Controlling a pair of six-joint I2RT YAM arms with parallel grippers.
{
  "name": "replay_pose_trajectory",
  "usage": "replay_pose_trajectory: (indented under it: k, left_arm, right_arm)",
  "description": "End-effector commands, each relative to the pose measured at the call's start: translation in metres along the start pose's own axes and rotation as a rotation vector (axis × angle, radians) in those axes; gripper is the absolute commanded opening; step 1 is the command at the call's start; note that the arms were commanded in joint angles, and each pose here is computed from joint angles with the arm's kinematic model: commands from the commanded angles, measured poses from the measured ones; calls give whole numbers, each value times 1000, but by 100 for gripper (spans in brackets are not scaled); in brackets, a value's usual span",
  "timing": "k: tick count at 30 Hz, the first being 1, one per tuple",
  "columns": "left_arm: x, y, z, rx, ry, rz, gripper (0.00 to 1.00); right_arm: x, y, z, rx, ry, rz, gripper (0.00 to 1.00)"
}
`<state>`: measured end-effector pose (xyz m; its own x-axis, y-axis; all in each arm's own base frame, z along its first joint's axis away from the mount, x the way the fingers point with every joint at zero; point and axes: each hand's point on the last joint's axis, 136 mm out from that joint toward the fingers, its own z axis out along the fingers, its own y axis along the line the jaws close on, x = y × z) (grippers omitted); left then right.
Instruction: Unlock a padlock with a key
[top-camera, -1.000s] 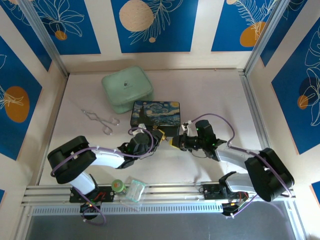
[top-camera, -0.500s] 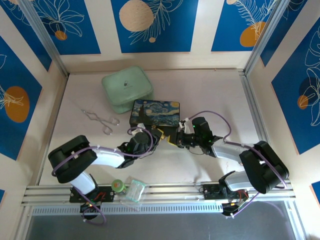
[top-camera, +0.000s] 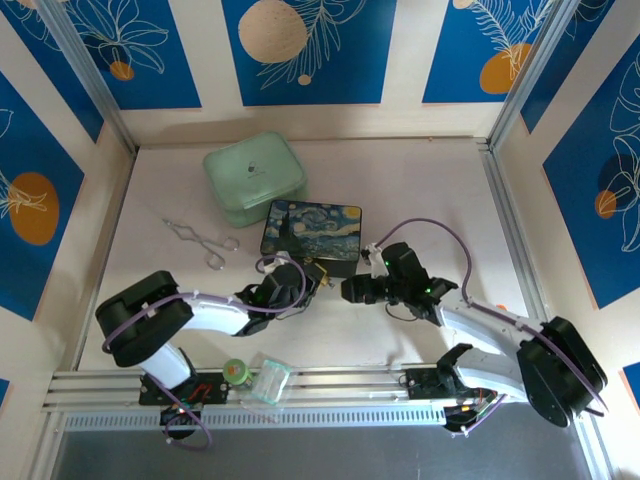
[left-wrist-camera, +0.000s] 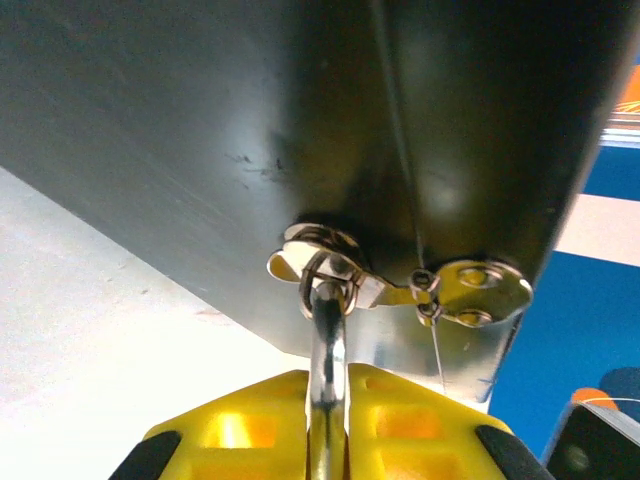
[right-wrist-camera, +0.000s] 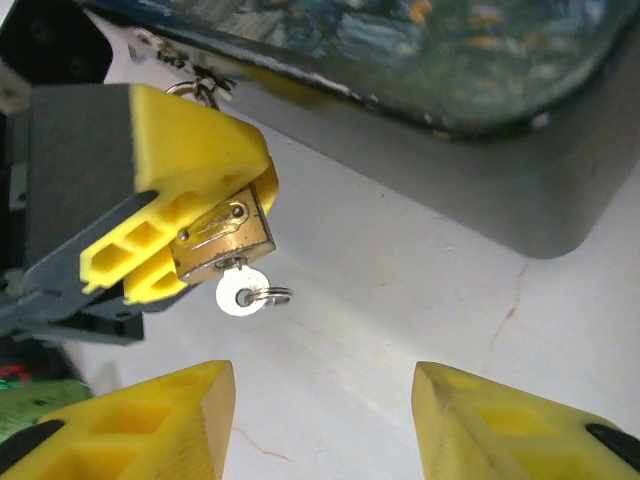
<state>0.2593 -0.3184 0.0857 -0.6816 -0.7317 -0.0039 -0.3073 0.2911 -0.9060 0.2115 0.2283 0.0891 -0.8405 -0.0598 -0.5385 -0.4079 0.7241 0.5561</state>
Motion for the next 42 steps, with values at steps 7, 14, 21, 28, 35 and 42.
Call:
replay_pose_trajectory:
  k: [7,14,21,28,35,42]
  left_arm:
    - [6,-28,-9,49,30,5,0]
    - [7,-29,-10,47,37,7,0]
    - [11,-31,-9,56,53,6,0]
    - [10,-29,-11,59,55,1,0]
    - [15,-27,-7,61,79,7,0]
    - [14,-23,-10,61,78,5,0]
  right_arm:
    - [-8,11,12,65,-62,-402,39]
    - [-13,34,28,31,-85,-565,40]
    - [-18,40,46,66,-62,-626,28]
    - [-15,38,50,66,-47,-636,15]
    - [-10,46,48,-73,-20,-518,9]
    - [-9,34,43,-191,25,-251,9]
